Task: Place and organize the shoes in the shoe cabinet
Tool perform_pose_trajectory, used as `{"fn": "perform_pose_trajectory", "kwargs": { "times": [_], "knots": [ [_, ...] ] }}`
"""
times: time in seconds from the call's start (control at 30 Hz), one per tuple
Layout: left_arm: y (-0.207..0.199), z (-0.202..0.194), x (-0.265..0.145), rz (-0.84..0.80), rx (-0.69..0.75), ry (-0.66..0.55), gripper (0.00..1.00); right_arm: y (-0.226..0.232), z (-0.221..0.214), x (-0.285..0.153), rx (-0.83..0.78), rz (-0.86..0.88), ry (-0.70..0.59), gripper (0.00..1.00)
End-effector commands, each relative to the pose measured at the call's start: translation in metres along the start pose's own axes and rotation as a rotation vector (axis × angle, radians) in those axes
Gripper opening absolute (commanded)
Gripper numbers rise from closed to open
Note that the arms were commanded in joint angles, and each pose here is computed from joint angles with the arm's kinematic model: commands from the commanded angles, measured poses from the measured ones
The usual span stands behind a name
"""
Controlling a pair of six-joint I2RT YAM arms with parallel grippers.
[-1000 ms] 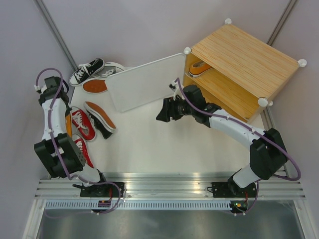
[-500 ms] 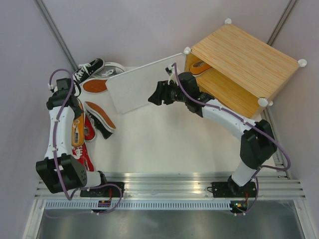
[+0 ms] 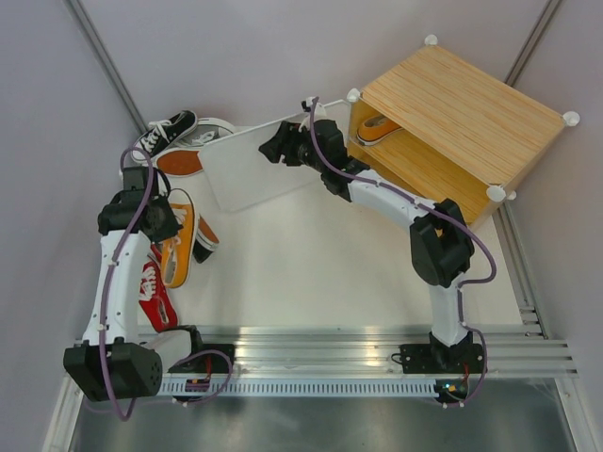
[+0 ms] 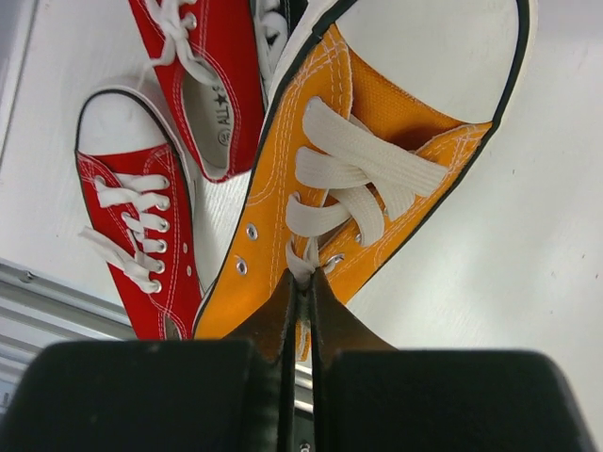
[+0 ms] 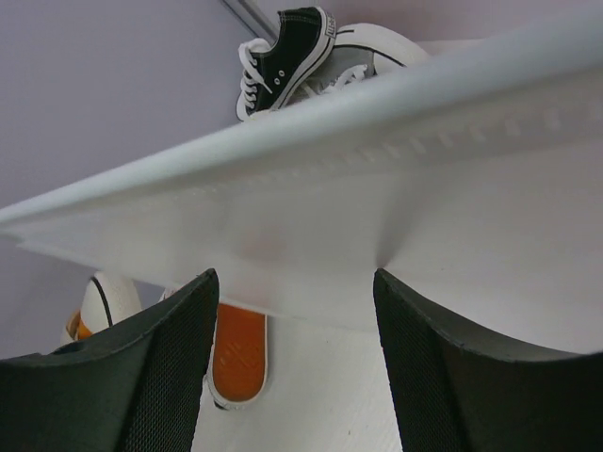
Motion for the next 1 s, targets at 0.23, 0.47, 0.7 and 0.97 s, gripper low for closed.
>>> {"fn": "perform_pose_trajectory", "kwargs": {
  "times": [0.23, 0.47, 0.7, 0.97],
  "knots": [
    [-0.023, -0.016, -0.008, -0.166, 0.07, 0.021, 0.02, 0.021, 0.038, 0.044, 0.073, 0.061, -0.172, 0.72],
    [-0.078, -0.025, -0.005, -0.368, 0.223, 0.102, 0.02, 0.03, 0.02, 0.01, 0.034, 0.124, -0.029, 0.71],
    [-0.149, -0.032, 0.001, -0.518, 0.323, 0.116, 0.02, 0.034, 0.028, -0.066, -0.139, 0.024, 0.032, 0.71],
    [-0.248, -0.045, 0.029, -0.627, 0.496, 0.166, 0.02, -0.02, 0.043, -0.179, -0.267, -0.534, -0.074, 0.74]
  ]
}}
Point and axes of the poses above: each gripper's point midway between its finger pads, its own x axis out along the fingers, its own y axis along the line the jaws close on, z = x × y, the point moved 7 cm from there along -x, back along the fingers, and after that the axes turned 1 degree about -x, right-handed, at the moved point
